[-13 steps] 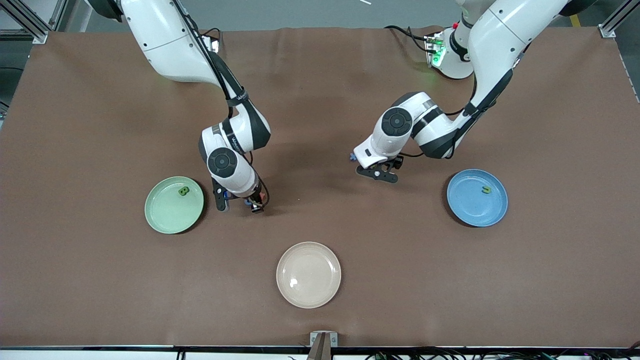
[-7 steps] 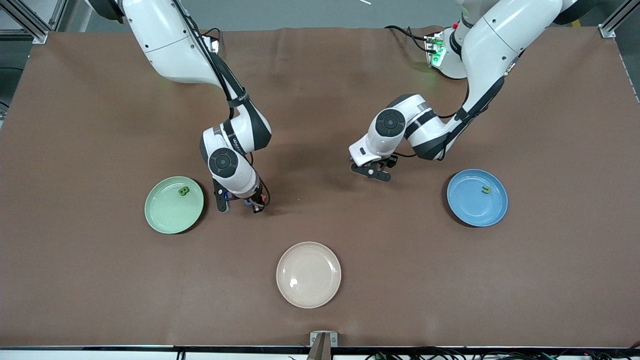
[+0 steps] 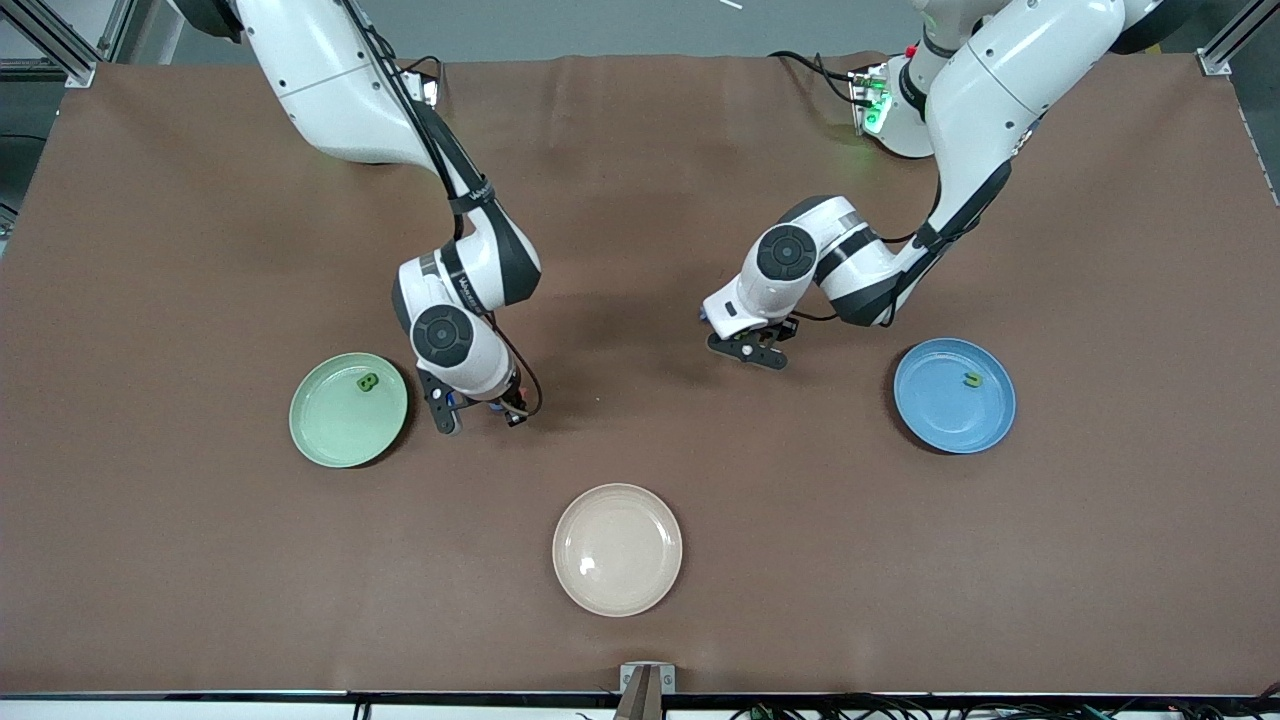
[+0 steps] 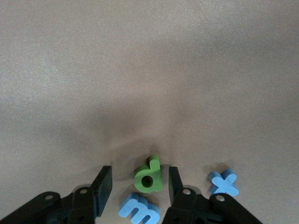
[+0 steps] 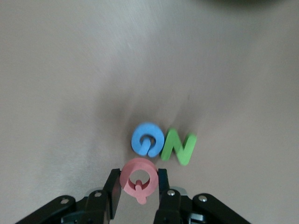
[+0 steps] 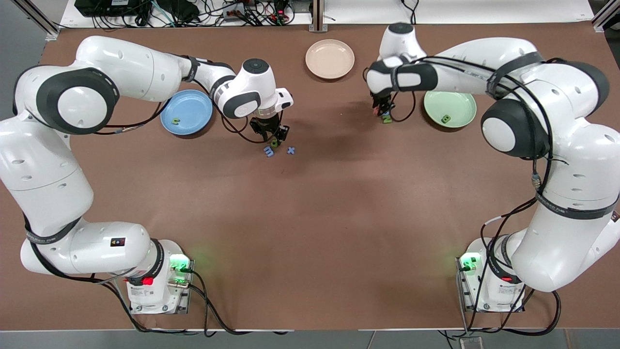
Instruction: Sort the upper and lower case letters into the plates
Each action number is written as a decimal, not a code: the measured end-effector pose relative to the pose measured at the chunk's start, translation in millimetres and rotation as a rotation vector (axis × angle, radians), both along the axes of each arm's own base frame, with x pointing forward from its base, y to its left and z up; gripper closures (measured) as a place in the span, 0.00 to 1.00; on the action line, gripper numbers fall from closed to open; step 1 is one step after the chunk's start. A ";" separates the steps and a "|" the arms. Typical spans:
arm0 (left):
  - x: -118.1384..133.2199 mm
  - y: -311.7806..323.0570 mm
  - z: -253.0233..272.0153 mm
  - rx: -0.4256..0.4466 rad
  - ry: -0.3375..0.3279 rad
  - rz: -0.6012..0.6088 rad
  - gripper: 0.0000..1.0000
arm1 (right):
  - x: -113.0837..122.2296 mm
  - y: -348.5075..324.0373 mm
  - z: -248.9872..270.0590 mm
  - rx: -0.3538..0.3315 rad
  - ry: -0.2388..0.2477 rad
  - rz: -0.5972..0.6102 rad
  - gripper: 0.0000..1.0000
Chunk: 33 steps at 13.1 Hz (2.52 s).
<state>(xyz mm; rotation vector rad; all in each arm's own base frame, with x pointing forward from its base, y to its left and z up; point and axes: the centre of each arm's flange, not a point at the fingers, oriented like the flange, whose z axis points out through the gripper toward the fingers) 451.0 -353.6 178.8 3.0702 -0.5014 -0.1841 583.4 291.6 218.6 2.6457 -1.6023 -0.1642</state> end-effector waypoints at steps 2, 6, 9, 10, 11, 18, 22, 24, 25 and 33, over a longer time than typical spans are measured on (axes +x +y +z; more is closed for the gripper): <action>-0.2 -0.1 -0.6 0.000 0.001 0.000 0.51 | 17.8 -53.3 31.2 0.026 0.021 0.117 0.64; -1.3 0.0 -3.5 0.000 0.008 0.000 0.54 | 17.8 -169.3 43.7 0.059 0.041 0.353 0.64; -1.0 -0.4 -4.3 0.000 0.009 0.008 0.65 | 10.7 -230.8 33.6 0.033 0.024 0.464 0.64; -0.9 -0.6 -4.4 0.002 0.008 0.013 0.70 | 8.6 -246.3 28.9 0.030 0.010 0.488 0.64; -0.8 -1.2 -4.6 0.006 0.007 0.018 0.70 | 5.2 -258.2 22.3 0.030 -0.003 0.503 0.64; 18.8 8.7 2.8 0.027 -0.027 0.047 0.72 | -23.7 -287.4 -15.5 0.013 -0.061 0.530 0.64; 69.9 64.9 48.8 0.057 -0.098 -0.016 0.72 | -23.0 -292.3 -18.9 0.009 -0.071 0.525 0.64; 89.6 105.3 70.0 0.080 -0.115 -0.046 0.72 | -23.2 -292.2 -21.9 0.009 -0.070 0.525 0.64; 94.4 125.4 75.3 0.092 -0.107 -0.055 0.72 | -23.4 -292.0 -23.5 0.009 -0.069 0.525 0.64; 84.9 292.7 49.5 0.133 -0.058 -0.171 0.72 | -0.8 -272.2 1.2 0.038 0.006 0.503 0.04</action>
